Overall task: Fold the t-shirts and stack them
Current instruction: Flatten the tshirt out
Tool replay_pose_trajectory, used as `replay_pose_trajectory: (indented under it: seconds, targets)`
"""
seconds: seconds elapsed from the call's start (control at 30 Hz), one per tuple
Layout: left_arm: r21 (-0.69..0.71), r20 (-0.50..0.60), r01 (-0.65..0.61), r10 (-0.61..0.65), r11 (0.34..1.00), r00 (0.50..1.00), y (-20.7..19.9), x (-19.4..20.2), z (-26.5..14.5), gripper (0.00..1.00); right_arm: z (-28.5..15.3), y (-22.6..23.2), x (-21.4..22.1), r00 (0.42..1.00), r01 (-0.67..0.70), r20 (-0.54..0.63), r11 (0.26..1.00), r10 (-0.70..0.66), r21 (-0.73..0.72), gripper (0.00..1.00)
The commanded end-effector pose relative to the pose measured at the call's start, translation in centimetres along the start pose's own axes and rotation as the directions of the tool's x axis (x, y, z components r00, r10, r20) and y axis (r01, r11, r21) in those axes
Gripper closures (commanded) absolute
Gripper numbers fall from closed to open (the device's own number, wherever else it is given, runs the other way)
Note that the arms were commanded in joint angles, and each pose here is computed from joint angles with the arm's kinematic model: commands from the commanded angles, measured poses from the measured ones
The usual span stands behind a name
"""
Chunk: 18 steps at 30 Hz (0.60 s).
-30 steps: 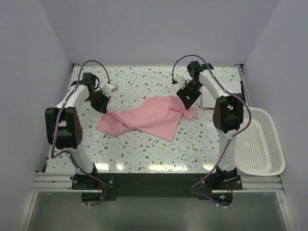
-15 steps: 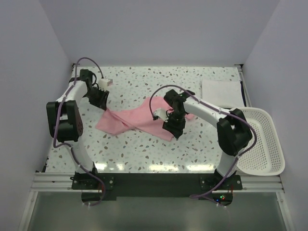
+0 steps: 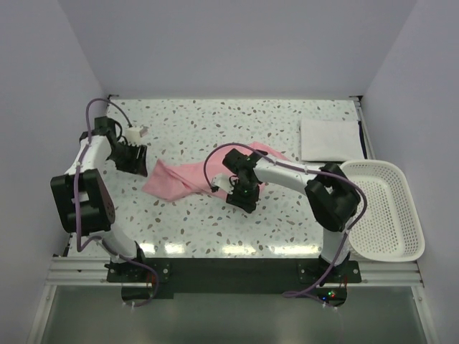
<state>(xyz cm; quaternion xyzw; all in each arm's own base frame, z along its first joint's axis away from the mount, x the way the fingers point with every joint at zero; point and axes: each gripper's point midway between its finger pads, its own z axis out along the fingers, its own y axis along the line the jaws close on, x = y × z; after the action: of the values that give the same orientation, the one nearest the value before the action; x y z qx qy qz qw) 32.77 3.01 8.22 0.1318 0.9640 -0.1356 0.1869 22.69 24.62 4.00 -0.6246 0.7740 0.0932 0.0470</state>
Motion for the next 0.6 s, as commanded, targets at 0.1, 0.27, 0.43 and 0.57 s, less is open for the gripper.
replay_pose_trajectory:
  seconds: [0.1, 0.27, 0.43, 0.57]
  targets:
    - [-0.001, 0.026, 0.063, -0.062, 0.998, 0.998, -0.8, 0.8, -1.0, 0.42, 2.2, -1.2, 0.0, 0.999, -0.005, -0.042, 0.997, 0.008, 0.077, 0.53]
    - [-0.037, -0.002, 0.061, -0.062, 0.997, 0.998, -0.4, 2.3, -0.5, 0.41, 3.9, -2.3, 1.4, 0.995, 0.007, -0.103, 0.992, 0.007, 0.129, 0.66]
    - [-0.093, -0.054, 0.028, -0.033, 0.995, 0.998, 0.3, 4.7, 0.4, 0.42, 3.7, -1.7, 1.9, 0.995, 0.002, -0.102, 0.992, 0.011, 0.123, 1.00]
    - [-0.099, -0.066, 0.024, -0.031, 0.995, 0.997, 0.5, 5.3, 1.6, 0.43, 2.8, -1.8, 1.3, 0.997, -0.007, -0.080, 0.992, 0.017, 0.129, 1.00]
